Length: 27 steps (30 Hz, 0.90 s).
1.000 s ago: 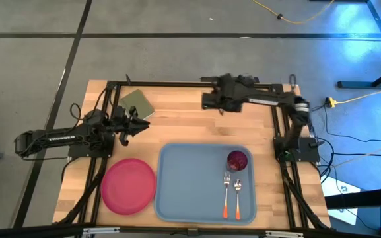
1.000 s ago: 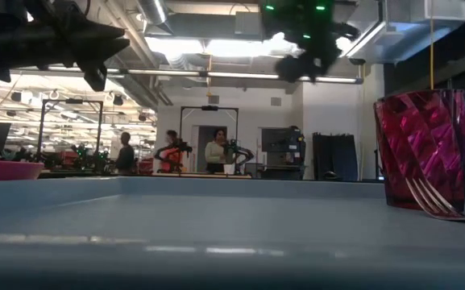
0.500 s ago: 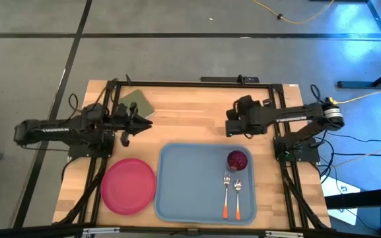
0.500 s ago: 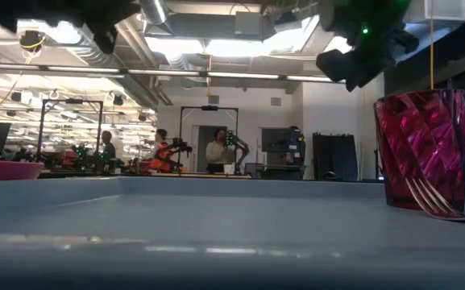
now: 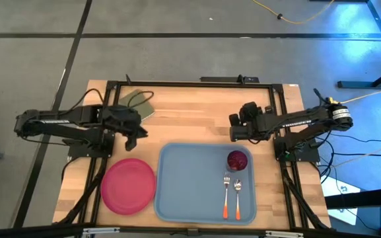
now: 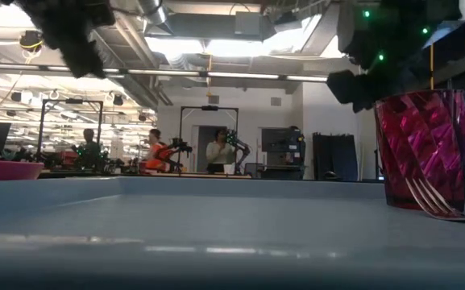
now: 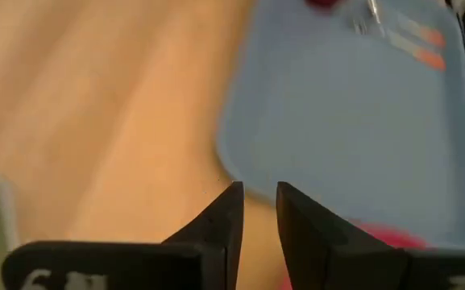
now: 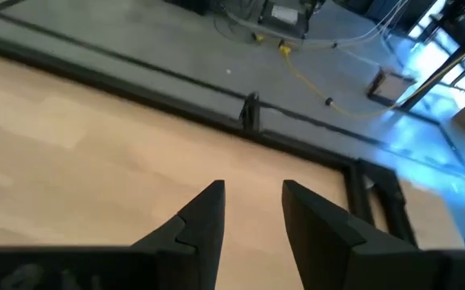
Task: Pick and place plate/cup/fork/spoon on tray
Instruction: Put the pink plate on the blue serving tray to the left of the orange fork
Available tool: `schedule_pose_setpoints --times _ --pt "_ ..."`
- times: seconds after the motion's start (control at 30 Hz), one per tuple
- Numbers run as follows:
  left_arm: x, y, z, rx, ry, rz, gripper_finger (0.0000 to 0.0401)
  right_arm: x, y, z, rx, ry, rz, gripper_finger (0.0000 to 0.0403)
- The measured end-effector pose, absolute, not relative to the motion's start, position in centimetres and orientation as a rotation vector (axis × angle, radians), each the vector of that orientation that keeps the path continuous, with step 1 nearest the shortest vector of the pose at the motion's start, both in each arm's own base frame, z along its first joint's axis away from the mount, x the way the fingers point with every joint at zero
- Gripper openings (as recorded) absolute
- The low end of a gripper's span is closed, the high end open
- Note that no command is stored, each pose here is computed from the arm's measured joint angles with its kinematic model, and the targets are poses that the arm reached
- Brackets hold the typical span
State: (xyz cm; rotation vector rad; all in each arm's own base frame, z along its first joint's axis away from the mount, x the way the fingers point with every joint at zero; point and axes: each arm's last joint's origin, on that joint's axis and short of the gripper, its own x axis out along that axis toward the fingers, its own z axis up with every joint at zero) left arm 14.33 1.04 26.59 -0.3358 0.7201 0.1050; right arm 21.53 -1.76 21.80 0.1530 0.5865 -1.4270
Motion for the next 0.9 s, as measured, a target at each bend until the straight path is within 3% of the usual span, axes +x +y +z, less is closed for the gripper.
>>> schedule_pose_setpoints --times 0.2,0.57,0.9 --pt "13.5 0.5 25.4 -0.351 0.898 -0.026 0.0069 21.0 -1.7 20.6 0.183 0.638 -1.416 0.0131" --pt "14.5 -0.9 20.7 -0.371 1.179 -0.043 0.0069 21.5 -1.8 21.4 0.165 0.565 -1.425 0.0131" --pt "15.1 -2.1 18.8 -0.367 1.311 -0.053 0.0069 21.5 -1.8 21.4 0.17 0.577 -1.421 0.0131"
